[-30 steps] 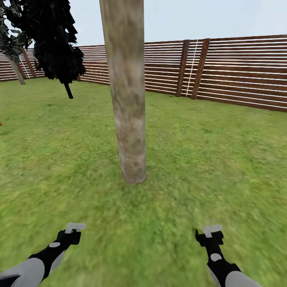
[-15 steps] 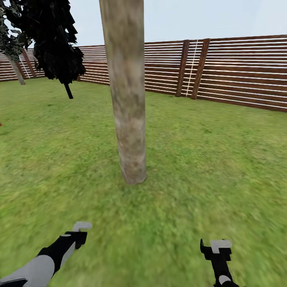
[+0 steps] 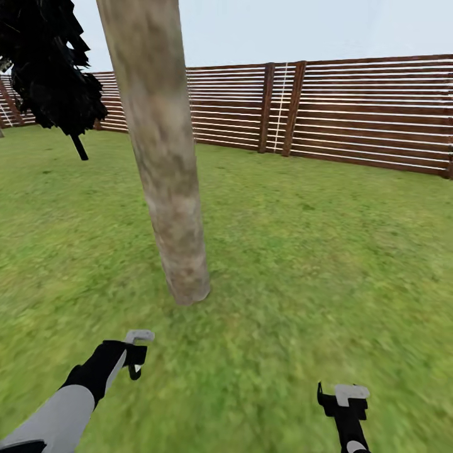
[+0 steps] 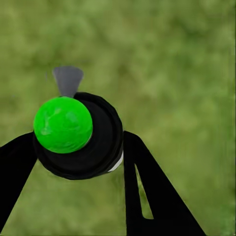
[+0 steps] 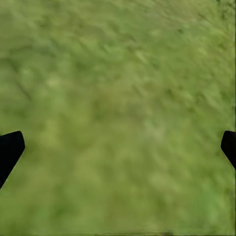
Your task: In the garden, pick up the pesticide atomizer on the floor and spray pesticide onto both trees until each tree trunk is fully covered.
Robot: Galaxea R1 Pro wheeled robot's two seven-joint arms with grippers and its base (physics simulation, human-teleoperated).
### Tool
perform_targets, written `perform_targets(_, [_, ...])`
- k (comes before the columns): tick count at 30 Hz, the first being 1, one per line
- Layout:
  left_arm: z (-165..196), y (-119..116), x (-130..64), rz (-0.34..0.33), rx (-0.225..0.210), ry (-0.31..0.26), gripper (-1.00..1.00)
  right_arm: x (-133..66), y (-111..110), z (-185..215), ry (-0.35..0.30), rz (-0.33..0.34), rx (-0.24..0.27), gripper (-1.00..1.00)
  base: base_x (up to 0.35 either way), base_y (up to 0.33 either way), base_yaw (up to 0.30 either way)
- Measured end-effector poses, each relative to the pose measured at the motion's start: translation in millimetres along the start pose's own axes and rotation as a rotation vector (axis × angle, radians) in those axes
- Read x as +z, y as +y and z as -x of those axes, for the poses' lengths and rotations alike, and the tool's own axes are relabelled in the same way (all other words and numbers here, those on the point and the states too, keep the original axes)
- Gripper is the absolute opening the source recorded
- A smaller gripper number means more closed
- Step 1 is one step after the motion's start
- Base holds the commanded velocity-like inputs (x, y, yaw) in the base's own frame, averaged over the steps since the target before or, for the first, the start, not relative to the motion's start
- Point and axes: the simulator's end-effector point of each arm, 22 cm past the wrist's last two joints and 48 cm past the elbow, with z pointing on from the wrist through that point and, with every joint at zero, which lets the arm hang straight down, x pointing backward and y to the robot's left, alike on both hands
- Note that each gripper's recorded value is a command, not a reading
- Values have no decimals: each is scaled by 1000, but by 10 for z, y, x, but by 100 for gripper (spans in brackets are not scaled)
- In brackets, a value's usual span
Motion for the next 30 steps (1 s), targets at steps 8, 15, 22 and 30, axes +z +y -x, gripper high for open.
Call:
perform_targets(8, [273, 44, -140, 9, 0, -24, -100, -10, -63, -54, 19, -27, 39, 100, -182, -161, -82])
perform_targets(15, [653, -455, -287, -53, 11, -101, -100, -12, -61, -61, 20, -28, 40, 100, -11, -3, 0])
perform_targets(22, [705, -54, -363, -33, 30, -46, -100, -9, -73, -59, 20, -31, 40, 100, 0, 0, -198])
perform_targets(30, [751, -752, -395, -155, 76, -48, -100, -9, -72, -58, 20, -30, 40, 100, -112, 0, -8])
